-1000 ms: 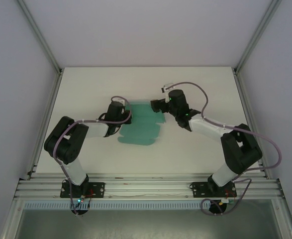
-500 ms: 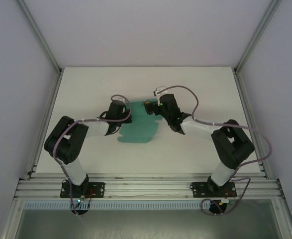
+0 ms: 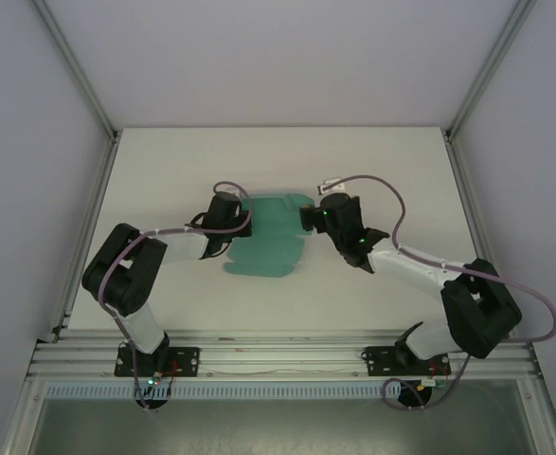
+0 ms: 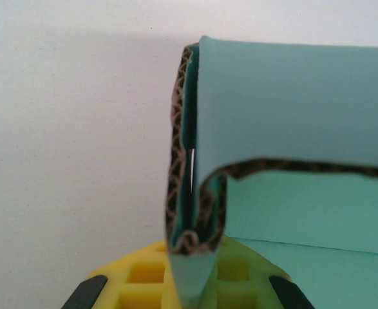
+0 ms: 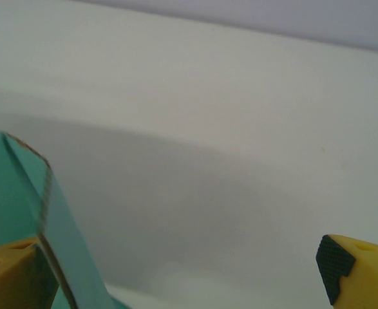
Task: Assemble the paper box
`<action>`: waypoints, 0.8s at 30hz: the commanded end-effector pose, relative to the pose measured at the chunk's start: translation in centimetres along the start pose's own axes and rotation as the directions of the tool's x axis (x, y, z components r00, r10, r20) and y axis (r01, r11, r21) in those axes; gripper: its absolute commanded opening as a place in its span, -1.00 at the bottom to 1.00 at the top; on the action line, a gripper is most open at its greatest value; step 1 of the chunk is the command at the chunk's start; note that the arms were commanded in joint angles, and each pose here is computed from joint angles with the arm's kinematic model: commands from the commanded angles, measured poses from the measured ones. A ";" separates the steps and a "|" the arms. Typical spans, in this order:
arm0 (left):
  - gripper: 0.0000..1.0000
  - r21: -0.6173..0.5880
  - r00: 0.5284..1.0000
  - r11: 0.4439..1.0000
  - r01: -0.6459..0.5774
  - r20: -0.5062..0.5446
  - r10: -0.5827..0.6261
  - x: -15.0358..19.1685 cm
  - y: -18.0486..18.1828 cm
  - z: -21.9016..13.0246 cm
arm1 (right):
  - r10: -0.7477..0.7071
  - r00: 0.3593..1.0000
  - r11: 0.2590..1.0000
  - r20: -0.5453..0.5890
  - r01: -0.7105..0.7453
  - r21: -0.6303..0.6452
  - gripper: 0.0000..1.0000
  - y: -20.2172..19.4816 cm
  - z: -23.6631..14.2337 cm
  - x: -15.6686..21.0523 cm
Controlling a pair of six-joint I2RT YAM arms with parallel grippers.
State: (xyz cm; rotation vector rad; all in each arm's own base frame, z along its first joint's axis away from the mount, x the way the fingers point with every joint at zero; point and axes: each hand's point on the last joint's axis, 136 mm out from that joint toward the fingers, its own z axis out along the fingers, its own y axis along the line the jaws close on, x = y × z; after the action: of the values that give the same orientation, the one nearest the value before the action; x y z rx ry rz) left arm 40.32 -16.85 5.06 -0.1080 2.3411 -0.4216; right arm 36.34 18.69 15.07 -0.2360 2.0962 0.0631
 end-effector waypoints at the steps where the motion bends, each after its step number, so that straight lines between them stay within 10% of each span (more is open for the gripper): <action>1: -1.00 -0.013 1.000 0.999 -0.029 0.006 0.029 -0.4 -0.1 -0.9 | 0.075 0.986 0.991 -0.152 -0.057 0.121 1.00 -3.0 -0.3 4.8; 24: -1.00 0.010 0.999 1.000 -0.025 -0.023 0.025 -0.4 -0.8 -1.0 | 0.173 0.976 0.974 -0.136 -0.190 -0.125 1.00 1.2 2.5 3.9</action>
State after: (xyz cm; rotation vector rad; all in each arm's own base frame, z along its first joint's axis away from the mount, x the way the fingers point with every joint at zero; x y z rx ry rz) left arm 39.77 -16.49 5.08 -0.0912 2.3716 -0.3934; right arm 35.18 17.45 7.51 -0.1092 2.3363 0.1699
